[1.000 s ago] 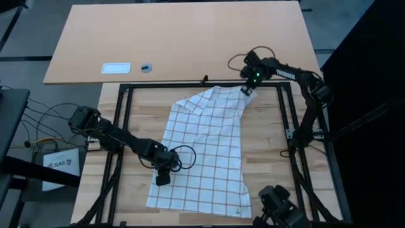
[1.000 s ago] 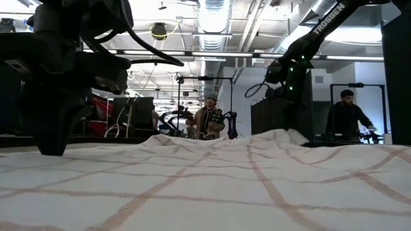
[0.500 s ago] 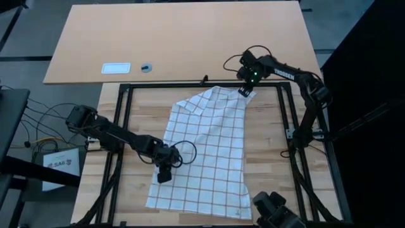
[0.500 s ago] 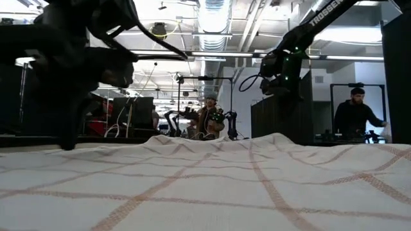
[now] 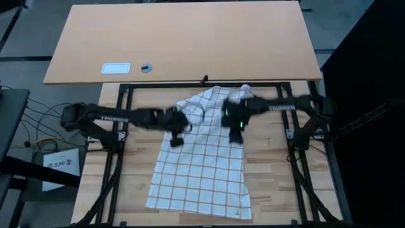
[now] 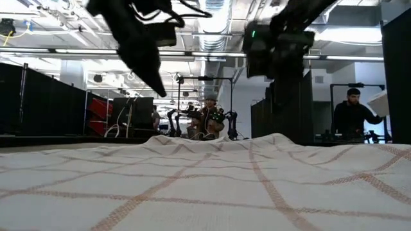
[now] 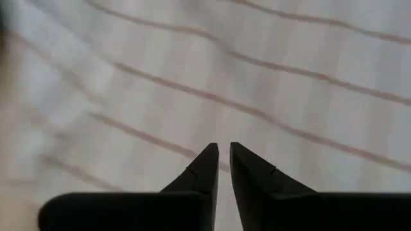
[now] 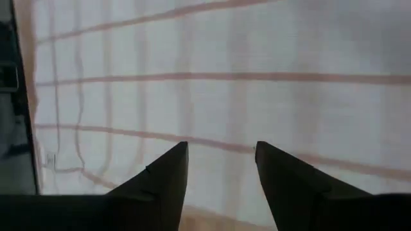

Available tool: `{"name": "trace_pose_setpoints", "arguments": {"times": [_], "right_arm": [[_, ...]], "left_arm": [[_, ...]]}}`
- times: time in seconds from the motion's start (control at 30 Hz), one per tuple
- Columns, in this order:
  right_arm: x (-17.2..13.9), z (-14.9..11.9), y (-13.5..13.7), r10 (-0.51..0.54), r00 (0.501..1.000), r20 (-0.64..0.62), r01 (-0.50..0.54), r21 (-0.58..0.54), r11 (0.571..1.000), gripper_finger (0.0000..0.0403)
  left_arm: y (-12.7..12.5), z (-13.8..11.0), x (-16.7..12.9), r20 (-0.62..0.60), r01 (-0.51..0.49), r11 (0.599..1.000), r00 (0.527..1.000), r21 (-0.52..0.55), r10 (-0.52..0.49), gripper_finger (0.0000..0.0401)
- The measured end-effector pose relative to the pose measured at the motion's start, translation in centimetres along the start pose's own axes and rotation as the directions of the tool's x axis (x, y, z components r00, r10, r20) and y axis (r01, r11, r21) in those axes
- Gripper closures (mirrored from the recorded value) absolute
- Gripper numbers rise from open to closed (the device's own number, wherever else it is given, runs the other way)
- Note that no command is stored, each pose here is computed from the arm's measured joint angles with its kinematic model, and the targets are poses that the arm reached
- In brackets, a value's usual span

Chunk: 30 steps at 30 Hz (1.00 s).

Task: Roll towel
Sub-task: Roll the white checkered towel

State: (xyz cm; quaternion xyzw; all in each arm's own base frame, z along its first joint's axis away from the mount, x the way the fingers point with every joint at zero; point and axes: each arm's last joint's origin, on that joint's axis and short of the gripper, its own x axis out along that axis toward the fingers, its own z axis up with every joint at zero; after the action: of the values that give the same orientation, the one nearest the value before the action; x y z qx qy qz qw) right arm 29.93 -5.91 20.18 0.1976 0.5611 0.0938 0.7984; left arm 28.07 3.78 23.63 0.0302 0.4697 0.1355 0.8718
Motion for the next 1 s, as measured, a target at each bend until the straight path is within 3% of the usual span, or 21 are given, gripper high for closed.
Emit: {"name": "trace_pose_setpoints", "arguments": {"times": [0.2, 0.33, 0.47, 0.6, 0.93, 1.0], "right_arm": [[3.7, -1.9, 7.2, -0.036, 0.993, 0.113, 0.039, -0.024, 0.999, 0.0237], [5.3, -3.1, 10.5, -0.111, 0.981, 0.157, 0.107, 0.032, 0.994, 0.0237], [6.7, -4.0, 13.0, -0.205, 0.950, 0.235, 0.196, 0.060, 0.979, 0.0237], [7.2, -4.8, 14.3, -0.235, 0.938, 0.255, 0.204, 0.143, 0.968, 0.0239], [7.4, -5.3, 15.2, -0.282, 0.914, 0.291, 0.219, 0.233, 0.948, 0.0239], [7.4, -5.3, 15.1, -0.284, 0.914, 0.291, 0.219, 0.236, 0.947, 0.0239]], "left_arm": [[7.8, -1.2, 0.6, -0.118, -0.075, 0.993, 0.989, 0.091, 0.086, 0.0310], [10.2, -2.0, 2.3, -0.158, -0.065, 0.959, 0.981, 0.277, 0.112, 0.0273], [10.6, -1.9, 5.5, -0.161, -0.037, 0.902, 0.980, 0.431, 0.117, 0.0255], [10.2, -2.4, 8.0, -0.214, 0.015, 0.852, 0.970, 0.523, 0.115, 0.0254], [11.7, -2.2, 10.0, -0.147, -0.103, 0.853, 0.968, 0.512, 0.205, 0.0256], [11.6, -2.5, 10.5, -0.174, -0.078, 0.853, 0.966, 0.516, 0.193, 0.0257]]}}
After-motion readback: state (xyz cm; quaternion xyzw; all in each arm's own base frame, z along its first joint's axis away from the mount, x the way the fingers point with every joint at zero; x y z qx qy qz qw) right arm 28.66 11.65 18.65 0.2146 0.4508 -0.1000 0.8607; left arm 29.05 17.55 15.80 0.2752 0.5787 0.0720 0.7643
